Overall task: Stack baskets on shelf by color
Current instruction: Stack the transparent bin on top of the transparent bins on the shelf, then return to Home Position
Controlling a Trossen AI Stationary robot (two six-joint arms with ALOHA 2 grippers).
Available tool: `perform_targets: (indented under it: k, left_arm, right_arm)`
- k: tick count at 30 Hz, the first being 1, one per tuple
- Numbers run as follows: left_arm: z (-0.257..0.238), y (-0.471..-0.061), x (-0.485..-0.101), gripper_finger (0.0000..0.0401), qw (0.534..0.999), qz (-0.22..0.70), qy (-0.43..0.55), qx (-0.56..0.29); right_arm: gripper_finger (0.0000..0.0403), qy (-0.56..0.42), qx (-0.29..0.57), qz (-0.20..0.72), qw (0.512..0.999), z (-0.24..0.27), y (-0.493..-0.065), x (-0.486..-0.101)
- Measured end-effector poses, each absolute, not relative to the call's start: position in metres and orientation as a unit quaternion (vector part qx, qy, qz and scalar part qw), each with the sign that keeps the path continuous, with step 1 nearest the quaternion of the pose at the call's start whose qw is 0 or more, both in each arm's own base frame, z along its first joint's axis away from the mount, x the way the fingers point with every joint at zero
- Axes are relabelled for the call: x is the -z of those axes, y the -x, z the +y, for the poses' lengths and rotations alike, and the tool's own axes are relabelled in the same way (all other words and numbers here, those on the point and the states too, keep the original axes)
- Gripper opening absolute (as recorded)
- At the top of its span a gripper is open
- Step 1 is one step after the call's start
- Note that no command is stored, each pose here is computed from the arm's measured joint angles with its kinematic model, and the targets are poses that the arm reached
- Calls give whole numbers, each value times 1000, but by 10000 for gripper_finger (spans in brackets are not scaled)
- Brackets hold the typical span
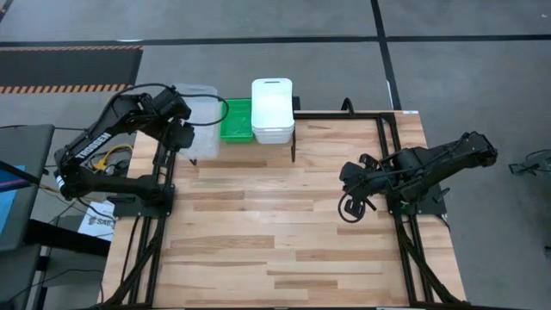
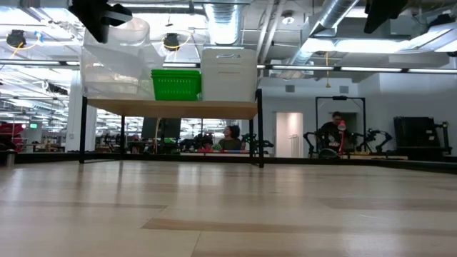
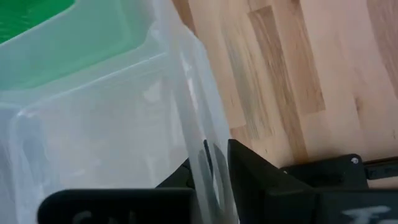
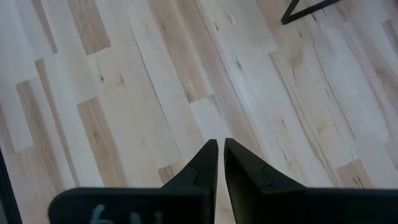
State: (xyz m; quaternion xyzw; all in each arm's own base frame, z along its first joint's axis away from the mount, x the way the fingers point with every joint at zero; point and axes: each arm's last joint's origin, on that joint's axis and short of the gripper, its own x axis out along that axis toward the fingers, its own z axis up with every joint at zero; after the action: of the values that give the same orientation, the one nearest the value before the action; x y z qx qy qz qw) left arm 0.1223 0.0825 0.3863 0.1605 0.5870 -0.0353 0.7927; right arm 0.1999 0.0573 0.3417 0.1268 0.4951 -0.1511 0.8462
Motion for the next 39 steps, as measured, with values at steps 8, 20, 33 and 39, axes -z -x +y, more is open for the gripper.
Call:
perform_targets:
  k: [8,20,33,39]
  left_arm:
    - [86,-125,-379,86,788,594,-161,25]
    - [97,-131,-382,192,788,575,-219,-20]
    - [102,-128,-387,208,803,559,-193,-71]
    - [101,-128,-388,208,810,556,-164,-91]
  right_arm:
    - [52,-128,158,494,845,53,-201,-342]
    - [52,-130,167,494,843,47,-203,-342]
    - [52,-116,160,470,860,34,-212,-345]
    - [52,-114,153,459,868,18,-218,-347]
